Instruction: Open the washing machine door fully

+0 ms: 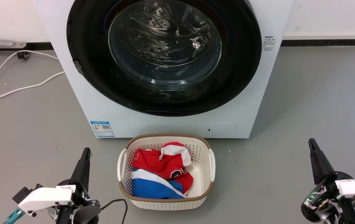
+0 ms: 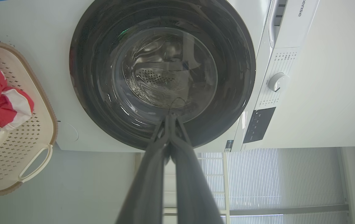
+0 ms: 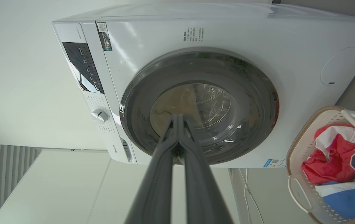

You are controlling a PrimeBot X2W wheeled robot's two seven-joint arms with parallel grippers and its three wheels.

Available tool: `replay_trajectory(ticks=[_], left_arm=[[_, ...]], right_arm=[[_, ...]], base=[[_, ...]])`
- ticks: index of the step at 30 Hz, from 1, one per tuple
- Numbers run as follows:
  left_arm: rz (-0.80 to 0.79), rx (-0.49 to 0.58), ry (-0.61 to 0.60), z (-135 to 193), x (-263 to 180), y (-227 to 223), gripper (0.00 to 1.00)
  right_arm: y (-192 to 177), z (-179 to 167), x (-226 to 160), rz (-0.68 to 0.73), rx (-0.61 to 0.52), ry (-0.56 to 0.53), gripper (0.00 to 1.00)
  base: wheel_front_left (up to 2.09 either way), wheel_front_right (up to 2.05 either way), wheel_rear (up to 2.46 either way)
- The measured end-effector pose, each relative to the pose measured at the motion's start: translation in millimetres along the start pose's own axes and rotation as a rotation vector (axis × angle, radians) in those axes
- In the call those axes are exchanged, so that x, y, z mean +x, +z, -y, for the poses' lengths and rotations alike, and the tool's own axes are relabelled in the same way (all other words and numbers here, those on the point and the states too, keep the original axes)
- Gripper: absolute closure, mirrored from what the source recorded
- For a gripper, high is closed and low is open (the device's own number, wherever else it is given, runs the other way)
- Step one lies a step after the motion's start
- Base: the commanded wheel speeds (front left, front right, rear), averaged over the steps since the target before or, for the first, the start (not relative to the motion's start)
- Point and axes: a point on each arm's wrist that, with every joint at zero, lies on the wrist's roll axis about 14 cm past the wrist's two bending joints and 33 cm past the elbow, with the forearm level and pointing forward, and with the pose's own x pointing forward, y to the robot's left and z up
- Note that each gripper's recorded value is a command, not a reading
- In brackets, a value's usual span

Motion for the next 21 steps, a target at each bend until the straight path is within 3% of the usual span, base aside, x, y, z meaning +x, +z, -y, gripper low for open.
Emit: replay_trajectory(ticks=[21], left_arm=[[0.000, 0.000, 0.000, 0.0, 0.0, 0.0, 1.00]], right_arm=[[0.0, 0.0, 0.0, 0.000, 0.000, 0.000, 1.00]], base=[[0.00, 0.00, 0.00]])
